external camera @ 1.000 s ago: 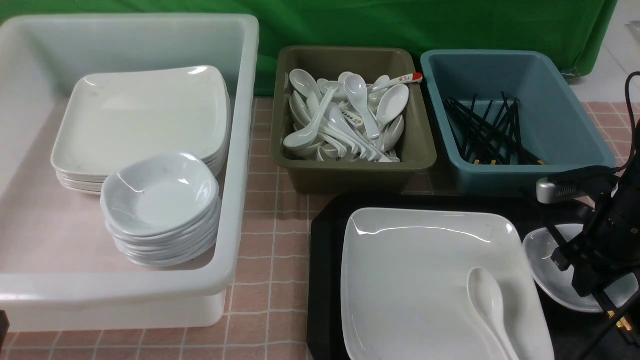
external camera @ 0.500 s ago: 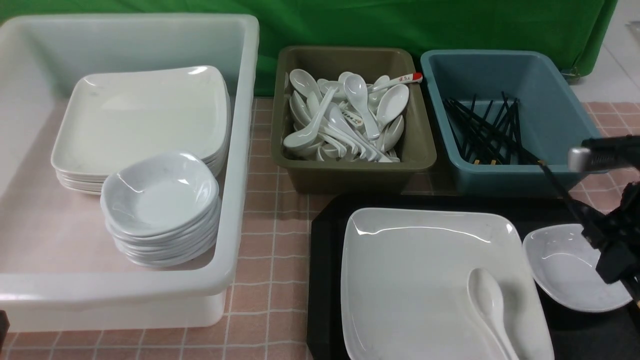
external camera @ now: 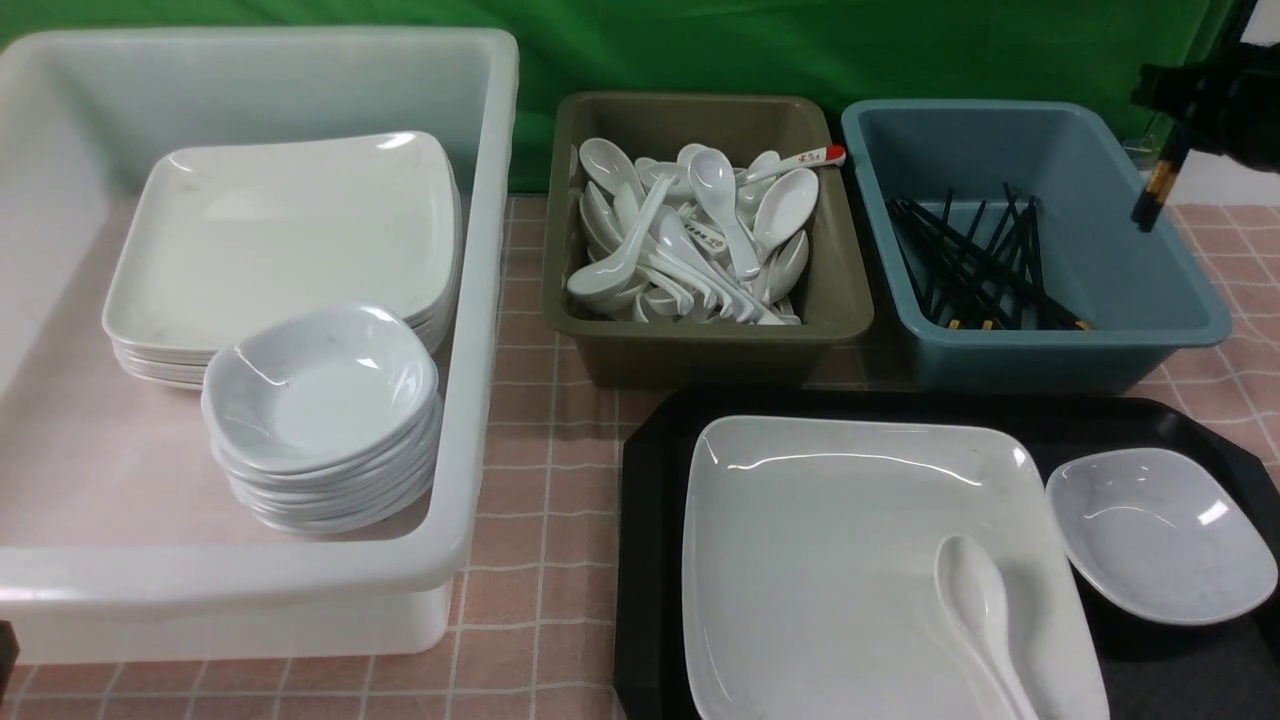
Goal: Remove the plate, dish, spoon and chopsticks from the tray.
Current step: Use the right arm to put the chopsticks into the small storage box on the right
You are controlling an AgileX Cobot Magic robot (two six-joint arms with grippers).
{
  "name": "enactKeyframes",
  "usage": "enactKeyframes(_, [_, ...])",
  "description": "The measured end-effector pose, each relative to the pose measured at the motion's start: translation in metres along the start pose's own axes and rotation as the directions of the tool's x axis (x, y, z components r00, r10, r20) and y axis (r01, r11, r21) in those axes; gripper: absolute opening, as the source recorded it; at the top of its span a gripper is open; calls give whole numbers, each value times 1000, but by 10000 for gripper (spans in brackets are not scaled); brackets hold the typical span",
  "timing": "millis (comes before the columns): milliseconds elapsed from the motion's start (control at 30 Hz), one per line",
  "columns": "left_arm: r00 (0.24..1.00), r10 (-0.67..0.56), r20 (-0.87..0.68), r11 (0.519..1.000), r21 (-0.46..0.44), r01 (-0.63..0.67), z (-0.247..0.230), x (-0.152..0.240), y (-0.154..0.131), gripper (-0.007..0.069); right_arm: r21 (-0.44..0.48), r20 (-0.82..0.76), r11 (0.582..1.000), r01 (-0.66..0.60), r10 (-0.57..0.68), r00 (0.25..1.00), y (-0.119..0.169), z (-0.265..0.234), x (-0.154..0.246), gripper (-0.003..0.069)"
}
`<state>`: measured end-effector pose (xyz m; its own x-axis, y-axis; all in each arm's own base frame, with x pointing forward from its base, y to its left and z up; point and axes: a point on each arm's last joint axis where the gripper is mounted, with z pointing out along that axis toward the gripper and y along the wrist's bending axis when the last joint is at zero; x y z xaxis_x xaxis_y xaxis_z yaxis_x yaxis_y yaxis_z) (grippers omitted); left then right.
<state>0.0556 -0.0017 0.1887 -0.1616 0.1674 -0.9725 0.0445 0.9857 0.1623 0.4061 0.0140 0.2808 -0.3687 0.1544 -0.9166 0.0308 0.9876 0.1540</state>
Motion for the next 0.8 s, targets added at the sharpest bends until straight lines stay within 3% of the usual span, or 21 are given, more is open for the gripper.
enactKeyframes(200, [1000, 4, 0, 1000, 0, -4, 0, 0, 0, 22, -9, -101, 1000, 6, -7, 995, 7, 48, 26, 187])
enactKeyframes(367, [1000, 4, 0, 1000, 0, -4, 0, 0, 0, 22, -3, -250, 1000, 8, -8, 968, 7, 70, 38, 315])
enactKeyframes(500, [1000, 4, 0, 1000, 0, -4, 0, 0, 0, 22, -2, -325, 1000, 9, -9, 946, 8, 66, 38, 353])
enactKeyframes(700, [1000, 4, 0, 1000, 0, -4, 0, 0, 0, 22, -17, -461, 1000, 21, -26, 887, 16, 30, 10, 289])
enactKeyframes(800, [1000, 4, 0, 1000, 0, -4, 0, 0, 0, 22, -58, -572, 996, 71, -92, 815, 21, -13, -14, 178])
